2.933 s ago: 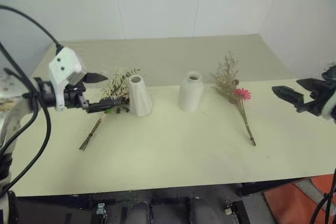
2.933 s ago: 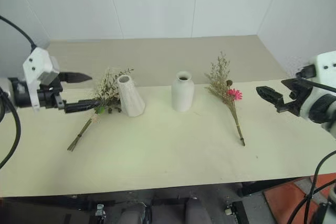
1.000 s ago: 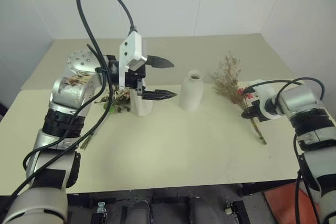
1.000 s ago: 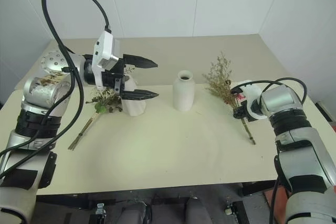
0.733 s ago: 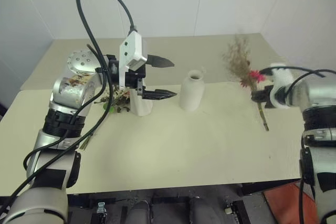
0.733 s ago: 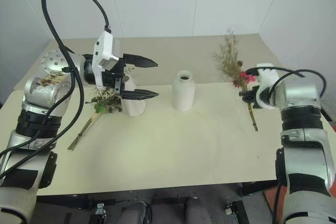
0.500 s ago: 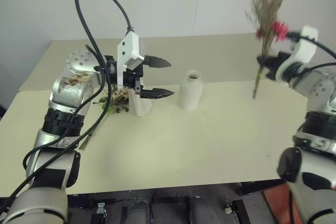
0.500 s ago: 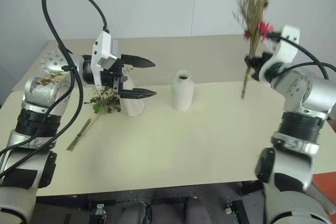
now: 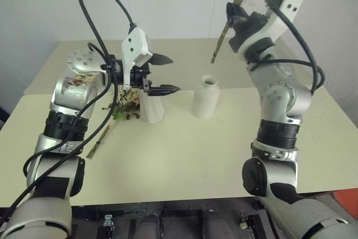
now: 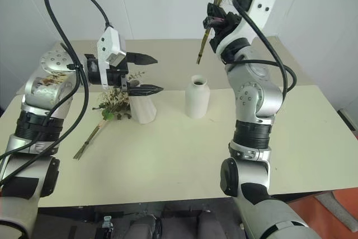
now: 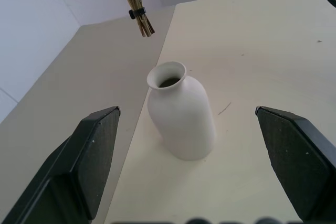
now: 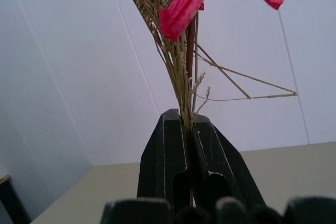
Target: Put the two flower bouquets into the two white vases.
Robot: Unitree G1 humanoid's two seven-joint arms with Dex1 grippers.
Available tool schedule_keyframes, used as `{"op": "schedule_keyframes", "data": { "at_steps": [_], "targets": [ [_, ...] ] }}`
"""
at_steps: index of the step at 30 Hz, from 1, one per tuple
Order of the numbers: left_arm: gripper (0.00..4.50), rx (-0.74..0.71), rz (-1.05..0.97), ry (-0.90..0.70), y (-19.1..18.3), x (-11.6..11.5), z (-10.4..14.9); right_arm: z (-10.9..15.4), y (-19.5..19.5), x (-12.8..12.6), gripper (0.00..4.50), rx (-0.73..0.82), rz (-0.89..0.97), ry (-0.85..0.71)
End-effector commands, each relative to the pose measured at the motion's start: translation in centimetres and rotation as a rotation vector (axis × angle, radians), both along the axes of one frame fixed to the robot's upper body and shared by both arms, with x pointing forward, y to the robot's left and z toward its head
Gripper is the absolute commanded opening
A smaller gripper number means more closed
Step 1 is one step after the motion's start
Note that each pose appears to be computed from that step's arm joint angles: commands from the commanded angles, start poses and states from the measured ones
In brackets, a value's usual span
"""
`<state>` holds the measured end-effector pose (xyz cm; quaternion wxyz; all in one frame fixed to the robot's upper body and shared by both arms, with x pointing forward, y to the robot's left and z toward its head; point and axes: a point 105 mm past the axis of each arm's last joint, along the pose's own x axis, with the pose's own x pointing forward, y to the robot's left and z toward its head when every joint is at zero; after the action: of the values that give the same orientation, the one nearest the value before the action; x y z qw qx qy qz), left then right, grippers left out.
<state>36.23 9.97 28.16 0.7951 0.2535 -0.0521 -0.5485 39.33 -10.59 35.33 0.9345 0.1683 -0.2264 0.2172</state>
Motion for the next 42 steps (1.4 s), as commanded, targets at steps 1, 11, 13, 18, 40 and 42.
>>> {"op": "schedule_keyframes", "data": {
  "at_steps": [1, 11, 13, 18, 40, 42],
  "targets": [
    [4.50, -0.065, 0.019, -0.048, 0.0, 0.0, 2.5, 0.1, 0.1, -0.2, 0.03, -0.015, -0.011, -0.042],
    [4.50, -0.148, 0.054, 0.024, -0.1, 0.4, 3.1, -2.9, -0.1, 0.8, 0.03, -0.026, -0.030, 0.026],
    [4.50, -0.146, 0.057, 0.025, 0.0, 0.4, 3.0, -3.4, 0.3, 0.9, 0.03, -0.041, -0.029, 0.033],
    [4.50, -0.144, 0.058, 0.027, 0.0, 0.4, 2.9, -4.3, 0.6, 1.6, 0.03, -0.042, -0.041, 0.047],
    [4.50, -0.134, 0.071, 0.019, 0.8, -0.1, 3.3, -8.6, 1.7, 1.7, 2.51, -0.214, -0.112, 0.025],
    [4.50, -0.121, 0.071, 0.016, 1.1, -0.3, 3.3, -8.0, 1.4, 1.4, 3.17, -0.239, -0.131, -0.009]
  ]
}}
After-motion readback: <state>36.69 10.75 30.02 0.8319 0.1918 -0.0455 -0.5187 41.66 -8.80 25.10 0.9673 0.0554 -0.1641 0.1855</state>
